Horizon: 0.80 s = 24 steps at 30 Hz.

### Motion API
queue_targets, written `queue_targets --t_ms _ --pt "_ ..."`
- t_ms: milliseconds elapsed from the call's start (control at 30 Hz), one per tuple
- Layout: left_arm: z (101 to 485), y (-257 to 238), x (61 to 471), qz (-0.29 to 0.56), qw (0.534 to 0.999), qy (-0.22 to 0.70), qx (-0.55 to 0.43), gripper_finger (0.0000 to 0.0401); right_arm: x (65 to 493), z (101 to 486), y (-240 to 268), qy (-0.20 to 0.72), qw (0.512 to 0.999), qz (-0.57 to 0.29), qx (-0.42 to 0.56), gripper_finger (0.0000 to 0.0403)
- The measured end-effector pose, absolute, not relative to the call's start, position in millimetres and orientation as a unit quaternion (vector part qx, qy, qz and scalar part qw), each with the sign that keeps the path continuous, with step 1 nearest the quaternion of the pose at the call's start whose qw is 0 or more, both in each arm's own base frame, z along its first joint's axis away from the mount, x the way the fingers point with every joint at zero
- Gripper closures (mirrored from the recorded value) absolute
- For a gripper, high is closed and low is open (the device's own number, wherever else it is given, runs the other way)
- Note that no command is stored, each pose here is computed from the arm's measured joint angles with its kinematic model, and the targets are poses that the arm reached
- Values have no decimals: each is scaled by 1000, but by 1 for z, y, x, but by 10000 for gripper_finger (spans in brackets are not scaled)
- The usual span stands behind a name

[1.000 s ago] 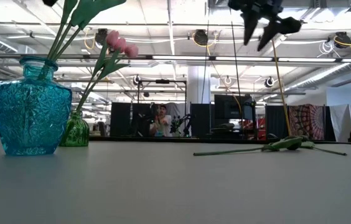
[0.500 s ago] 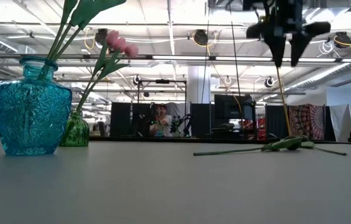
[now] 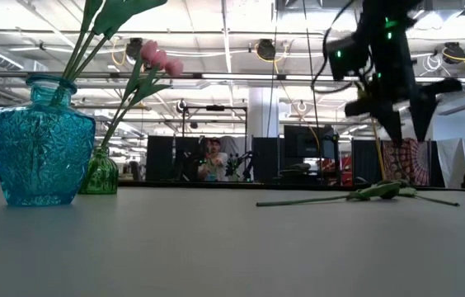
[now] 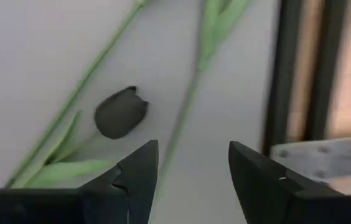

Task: Sort flowers into vase by color
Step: Put the top right black flower into the red vase

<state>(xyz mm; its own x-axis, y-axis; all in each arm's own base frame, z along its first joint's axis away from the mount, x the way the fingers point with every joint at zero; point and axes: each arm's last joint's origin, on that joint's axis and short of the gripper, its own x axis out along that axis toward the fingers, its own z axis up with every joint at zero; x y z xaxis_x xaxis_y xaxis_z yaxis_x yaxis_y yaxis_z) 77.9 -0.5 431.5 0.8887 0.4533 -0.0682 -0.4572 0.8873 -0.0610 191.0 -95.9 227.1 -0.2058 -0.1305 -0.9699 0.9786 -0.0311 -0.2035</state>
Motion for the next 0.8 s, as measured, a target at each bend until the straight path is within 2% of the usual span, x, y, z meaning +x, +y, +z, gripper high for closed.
queue_targets --t_ms 267,500,800 --pt "432 0 78 234 971 26 -38 210 176 196 -122 480 470 -577 464 216" --pt "432 0 78 242 969 25 -38 210 156 194 -150 477 468 -579 469 216" --pt "432 0 78 243 969 25 -39 210 128 194 -188 421 481 -578 507 216"
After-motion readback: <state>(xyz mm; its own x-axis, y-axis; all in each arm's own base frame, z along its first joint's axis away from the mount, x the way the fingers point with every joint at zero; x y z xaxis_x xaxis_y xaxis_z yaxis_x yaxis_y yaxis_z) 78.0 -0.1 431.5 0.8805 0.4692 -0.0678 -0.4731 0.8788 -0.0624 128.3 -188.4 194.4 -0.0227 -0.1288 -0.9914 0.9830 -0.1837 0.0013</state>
